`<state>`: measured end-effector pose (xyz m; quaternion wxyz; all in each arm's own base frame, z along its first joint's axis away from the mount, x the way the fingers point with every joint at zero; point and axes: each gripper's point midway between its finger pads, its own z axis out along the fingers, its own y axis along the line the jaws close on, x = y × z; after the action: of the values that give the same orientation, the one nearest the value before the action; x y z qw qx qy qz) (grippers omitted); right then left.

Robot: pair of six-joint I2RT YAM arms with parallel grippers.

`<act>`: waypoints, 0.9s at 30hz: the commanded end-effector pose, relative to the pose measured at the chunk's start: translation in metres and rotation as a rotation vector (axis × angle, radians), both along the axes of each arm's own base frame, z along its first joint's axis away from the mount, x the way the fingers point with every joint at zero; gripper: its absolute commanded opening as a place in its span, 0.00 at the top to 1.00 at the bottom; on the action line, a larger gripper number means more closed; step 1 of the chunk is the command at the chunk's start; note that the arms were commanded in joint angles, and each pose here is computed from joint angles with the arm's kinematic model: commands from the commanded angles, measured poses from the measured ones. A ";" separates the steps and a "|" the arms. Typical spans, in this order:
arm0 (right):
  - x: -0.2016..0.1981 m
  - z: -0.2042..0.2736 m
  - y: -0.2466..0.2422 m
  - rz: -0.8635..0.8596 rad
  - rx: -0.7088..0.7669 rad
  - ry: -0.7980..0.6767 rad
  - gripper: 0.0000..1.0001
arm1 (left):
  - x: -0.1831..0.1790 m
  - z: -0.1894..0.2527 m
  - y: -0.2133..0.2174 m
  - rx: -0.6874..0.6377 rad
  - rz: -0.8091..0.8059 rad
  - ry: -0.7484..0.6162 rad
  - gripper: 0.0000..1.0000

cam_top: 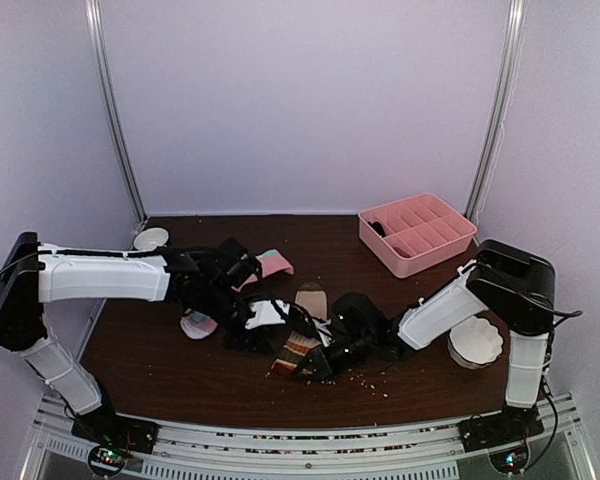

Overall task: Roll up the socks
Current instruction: Roll the sock at the center of the board.

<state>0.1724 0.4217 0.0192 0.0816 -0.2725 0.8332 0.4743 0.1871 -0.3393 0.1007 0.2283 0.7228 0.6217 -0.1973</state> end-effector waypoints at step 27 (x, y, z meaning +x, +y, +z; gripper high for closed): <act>-0.027 -0.093 -0.065 -0.113 -0.328 0.305 1.00 | -0.014 -0.062 -0.020 0.027 -0.214 -0.127 0.69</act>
<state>0.1737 0.4204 0.0175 0.0350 -0.2321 0.8311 0.5041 0.1731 -0.3496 0.0258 0.2021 0.7945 0.5486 -0.1643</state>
